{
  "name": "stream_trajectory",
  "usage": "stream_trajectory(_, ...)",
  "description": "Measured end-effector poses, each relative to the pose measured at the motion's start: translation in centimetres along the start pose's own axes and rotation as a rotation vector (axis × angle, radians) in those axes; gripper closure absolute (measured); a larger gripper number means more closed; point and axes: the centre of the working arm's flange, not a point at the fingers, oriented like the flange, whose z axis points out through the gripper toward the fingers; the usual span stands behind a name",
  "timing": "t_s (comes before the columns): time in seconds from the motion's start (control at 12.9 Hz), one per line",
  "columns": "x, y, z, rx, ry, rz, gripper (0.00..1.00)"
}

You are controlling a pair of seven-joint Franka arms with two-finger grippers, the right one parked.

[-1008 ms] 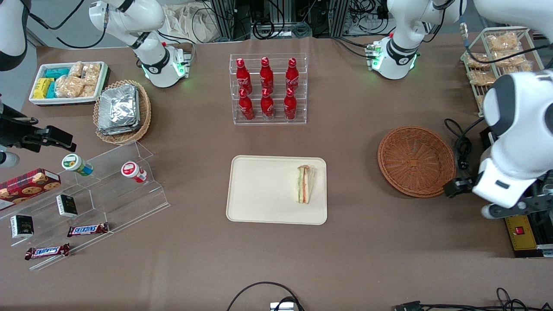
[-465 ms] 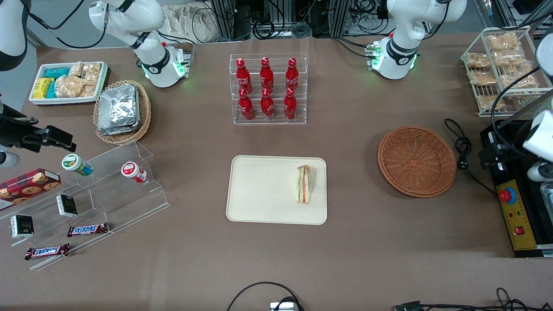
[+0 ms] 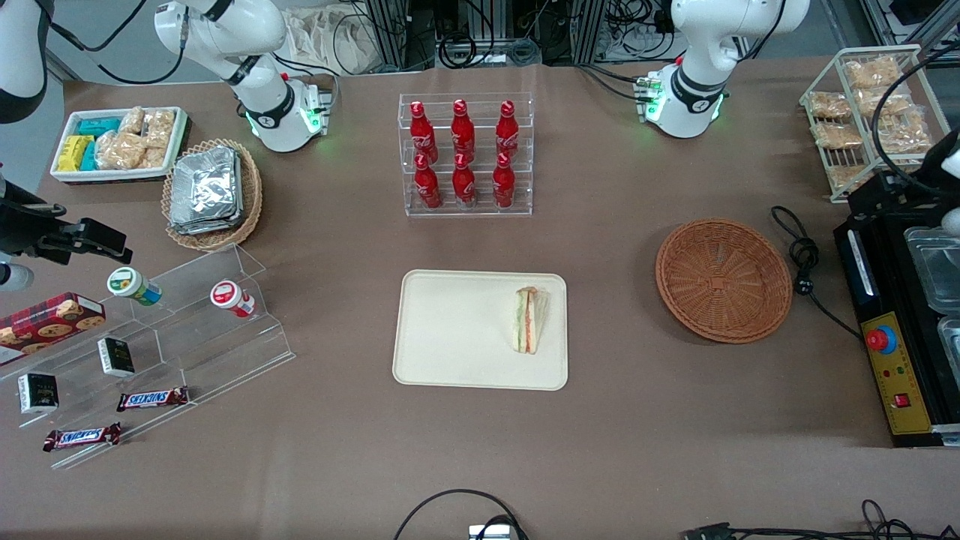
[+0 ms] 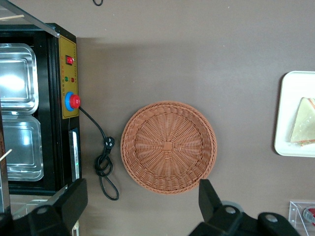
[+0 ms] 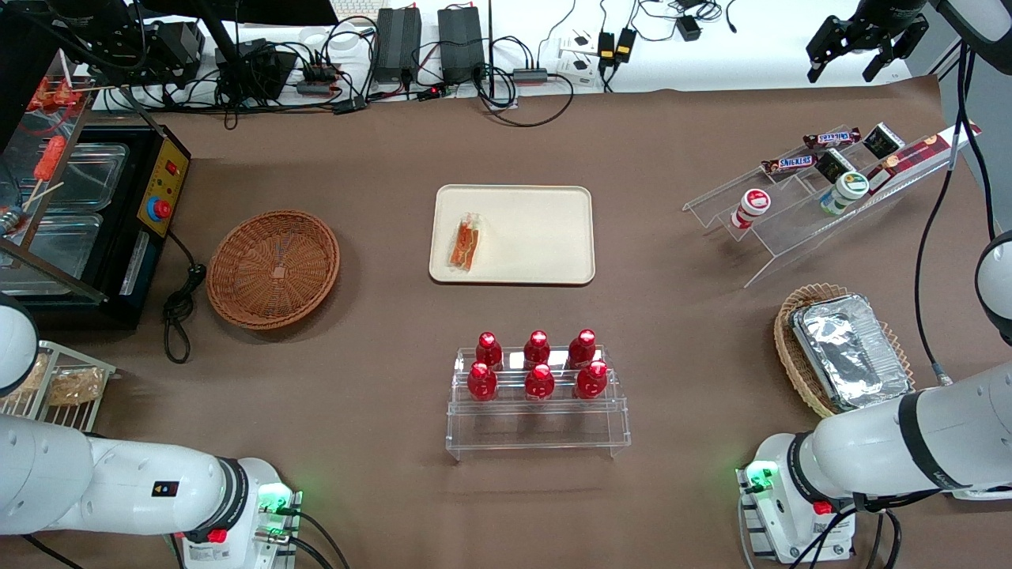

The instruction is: Place sandwich from basket to tray

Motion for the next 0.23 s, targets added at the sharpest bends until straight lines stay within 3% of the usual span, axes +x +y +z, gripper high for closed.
stream_trajectory(0.23, -0.99, 0.87, -0.24, -0.003, -0.005, 0.014, 0.0)
